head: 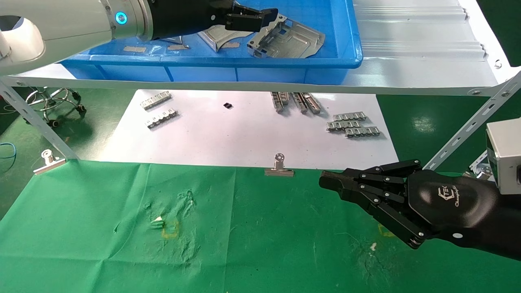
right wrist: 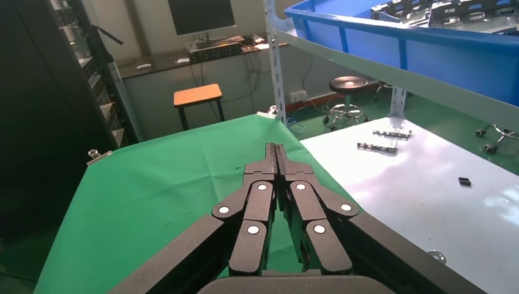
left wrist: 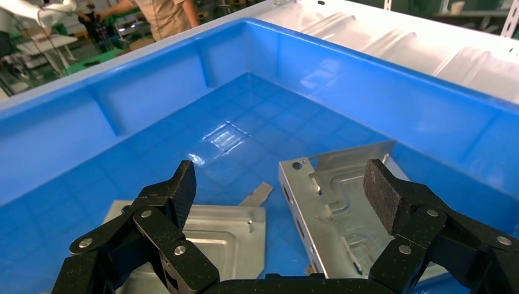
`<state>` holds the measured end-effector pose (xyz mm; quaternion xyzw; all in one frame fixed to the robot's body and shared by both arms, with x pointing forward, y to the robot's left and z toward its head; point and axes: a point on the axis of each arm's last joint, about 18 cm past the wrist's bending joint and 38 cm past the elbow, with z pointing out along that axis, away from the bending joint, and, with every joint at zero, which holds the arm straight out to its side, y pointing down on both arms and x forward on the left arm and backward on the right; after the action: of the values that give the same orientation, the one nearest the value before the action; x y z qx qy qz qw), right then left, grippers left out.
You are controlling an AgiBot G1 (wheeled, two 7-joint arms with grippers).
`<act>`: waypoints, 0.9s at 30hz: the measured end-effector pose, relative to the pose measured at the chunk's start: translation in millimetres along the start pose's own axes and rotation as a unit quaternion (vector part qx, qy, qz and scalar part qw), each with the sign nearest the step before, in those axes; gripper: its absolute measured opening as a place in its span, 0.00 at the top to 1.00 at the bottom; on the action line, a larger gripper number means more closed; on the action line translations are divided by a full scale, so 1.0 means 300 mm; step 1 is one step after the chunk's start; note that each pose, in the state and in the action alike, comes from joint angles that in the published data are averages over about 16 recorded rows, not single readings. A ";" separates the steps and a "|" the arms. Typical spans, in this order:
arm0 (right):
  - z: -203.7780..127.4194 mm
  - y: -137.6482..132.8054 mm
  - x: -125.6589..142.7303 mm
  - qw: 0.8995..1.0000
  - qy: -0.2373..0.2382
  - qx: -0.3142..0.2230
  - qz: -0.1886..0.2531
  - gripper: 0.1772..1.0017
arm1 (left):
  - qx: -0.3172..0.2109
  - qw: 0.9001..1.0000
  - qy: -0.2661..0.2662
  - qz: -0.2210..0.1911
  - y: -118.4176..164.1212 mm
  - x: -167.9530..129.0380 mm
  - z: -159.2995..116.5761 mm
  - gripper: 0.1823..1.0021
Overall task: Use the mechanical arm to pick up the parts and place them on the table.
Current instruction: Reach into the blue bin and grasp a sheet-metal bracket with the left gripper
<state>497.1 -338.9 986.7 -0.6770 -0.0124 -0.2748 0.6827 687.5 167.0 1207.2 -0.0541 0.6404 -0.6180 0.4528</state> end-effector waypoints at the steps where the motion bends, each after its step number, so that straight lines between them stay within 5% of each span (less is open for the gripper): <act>1: 0.000 0.000 0.000 1.000 0.000 0.000 0.000 0.98 | -0.001 1.000 0.000 -0.004 0.000 0.002 0.004 0.00; 27: 0.000 0.000 0.000 1.000 0.000 0.000 0.000 0.98 | -0.050 0.998 -0.003 -0.027 0.064 0.063 0.076 0.01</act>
<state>497.1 -338.9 986.7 -0.6770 -0.0124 -0.2748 0.6827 700.5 142.5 1185.3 -0.0959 0.6673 -0.5969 0.4350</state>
